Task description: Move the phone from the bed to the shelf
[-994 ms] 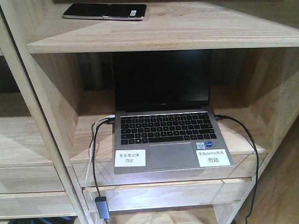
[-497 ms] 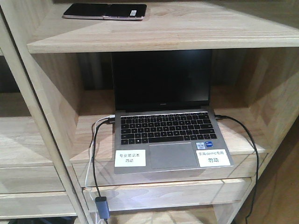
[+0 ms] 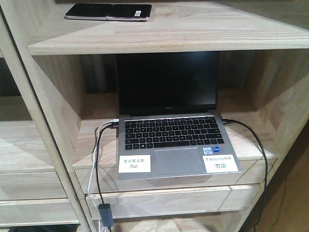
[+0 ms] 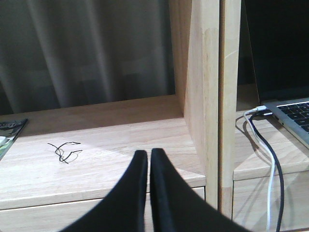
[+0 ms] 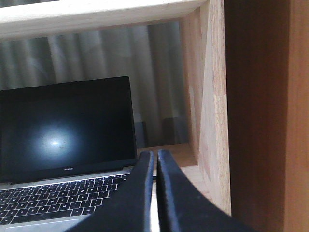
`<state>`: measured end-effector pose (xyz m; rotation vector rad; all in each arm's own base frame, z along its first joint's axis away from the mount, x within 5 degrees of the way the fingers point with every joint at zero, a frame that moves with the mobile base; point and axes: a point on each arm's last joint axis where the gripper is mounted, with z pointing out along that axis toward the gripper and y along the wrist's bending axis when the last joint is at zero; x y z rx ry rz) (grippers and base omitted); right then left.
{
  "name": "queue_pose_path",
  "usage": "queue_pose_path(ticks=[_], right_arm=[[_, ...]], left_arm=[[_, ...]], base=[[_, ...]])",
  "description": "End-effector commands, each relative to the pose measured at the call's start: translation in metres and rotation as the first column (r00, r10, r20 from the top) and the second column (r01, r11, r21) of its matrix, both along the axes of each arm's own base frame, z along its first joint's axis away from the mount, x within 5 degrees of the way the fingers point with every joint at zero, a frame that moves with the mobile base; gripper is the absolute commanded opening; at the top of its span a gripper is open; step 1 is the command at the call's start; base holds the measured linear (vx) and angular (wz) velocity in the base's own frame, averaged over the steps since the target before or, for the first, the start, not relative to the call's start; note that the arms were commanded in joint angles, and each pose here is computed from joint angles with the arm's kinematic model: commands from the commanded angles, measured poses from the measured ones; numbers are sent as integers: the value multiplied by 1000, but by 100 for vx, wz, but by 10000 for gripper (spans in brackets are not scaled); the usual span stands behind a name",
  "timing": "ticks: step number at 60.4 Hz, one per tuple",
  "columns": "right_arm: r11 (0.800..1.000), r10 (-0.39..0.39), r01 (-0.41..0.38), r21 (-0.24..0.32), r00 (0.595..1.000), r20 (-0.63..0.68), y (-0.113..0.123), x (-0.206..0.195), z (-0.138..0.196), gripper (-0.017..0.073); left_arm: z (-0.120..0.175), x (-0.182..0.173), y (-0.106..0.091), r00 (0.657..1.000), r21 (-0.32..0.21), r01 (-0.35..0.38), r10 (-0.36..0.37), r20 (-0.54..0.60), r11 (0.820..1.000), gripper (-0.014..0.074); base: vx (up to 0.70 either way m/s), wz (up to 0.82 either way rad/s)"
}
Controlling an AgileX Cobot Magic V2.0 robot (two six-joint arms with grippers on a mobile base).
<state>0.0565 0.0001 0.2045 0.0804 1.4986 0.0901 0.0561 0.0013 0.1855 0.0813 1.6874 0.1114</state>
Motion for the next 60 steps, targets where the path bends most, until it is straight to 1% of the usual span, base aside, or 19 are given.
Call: queue_pose_path(ticks=[1, 6, 20, 60], right_arm=[[1000, -5, 8, -28, 997, 79, 0, -1, 6, -5], [998, -7, 12, -56, 997, 77, 0, -1, 6, -5], [998, -9, 7, -59, 999, -41, 0, 0, -5, -5], [998, -9, 7, -59, 999, -41, 0, 0, -5, -5]], left_arm=[[15, -1, 0, 994, -12, 5, -4, 105, 1000, 1], [15, -1, 0, 994, -12, 5, -4, 105, 1000, 1], [15, -1, 0, 994, -12, 5, -4, 105, 1000, 1], [15, -1, 0, 994, -12, 5, -4, 105, 1000, 1]], base=[[0, 0], [0, 0], [0, 0], [0, 0]])
